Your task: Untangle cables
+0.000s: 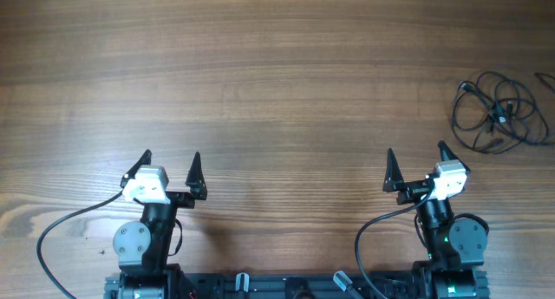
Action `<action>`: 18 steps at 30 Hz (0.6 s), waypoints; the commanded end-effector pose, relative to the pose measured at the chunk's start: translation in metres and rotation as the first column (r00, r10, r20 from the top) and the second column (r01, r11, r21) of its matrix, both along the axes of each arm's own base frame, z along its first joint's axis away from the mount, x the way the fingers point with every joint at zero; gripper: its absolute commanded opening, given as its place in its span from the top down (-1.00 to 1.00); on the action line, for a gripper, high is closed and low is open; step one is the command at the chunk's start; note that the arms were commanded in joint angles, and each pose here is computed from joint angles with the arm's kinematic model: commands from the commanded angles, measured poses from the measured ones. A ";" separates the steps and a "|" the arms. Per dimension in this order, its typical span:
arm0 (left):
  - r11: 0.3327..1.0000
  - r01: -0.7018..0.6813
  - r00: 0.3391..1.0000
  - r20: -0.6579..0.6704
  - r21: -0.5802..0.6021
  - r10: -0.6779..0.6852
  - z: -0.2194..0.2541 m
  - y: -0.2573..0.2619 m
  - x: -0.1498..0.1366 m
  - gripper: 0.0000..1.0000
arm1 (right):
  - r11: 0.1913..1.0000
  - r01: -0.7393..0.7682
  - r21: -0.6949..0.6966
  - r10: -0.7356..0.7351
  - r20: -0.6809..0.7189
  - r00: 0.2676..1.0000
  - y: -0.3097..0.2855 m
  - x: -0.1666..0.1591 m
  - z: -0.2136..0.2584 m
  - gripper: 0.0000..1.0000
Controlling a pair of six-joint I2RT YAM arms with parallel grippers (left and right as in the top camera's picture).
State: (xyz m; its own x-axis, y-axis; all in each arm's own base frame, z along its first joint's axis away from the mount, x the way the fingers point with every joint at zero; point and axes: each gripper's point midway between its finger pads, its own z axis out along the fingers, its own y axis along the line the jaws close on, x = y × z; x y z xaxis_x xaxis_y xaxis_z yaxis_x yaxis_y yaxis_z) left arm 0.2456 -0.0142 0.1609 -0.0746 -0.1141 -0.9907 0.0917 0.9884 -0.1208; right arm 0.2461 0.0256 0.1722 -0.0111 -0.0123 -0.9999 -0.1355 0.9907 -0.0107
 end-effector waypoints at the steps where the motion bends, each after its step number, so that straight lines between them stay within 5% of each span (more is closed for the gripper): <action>1: 0.999 -0.002 1.000 0.001 0.034 0.002 -0.002 0.000 0.000 -1.00 | 1.000 -0.012 0.015 0.012 0.017 1.000 0.002 -0.001 0.004 -1.00; 18: 0.999 0.005 1.000 0.004 0.033 -0.005 -0.001 -0.001 0.000 -1.00 | 1.000 -0.012 0.015 0.012 0.017 1.000 0.002 -0.001 0.004 -1.00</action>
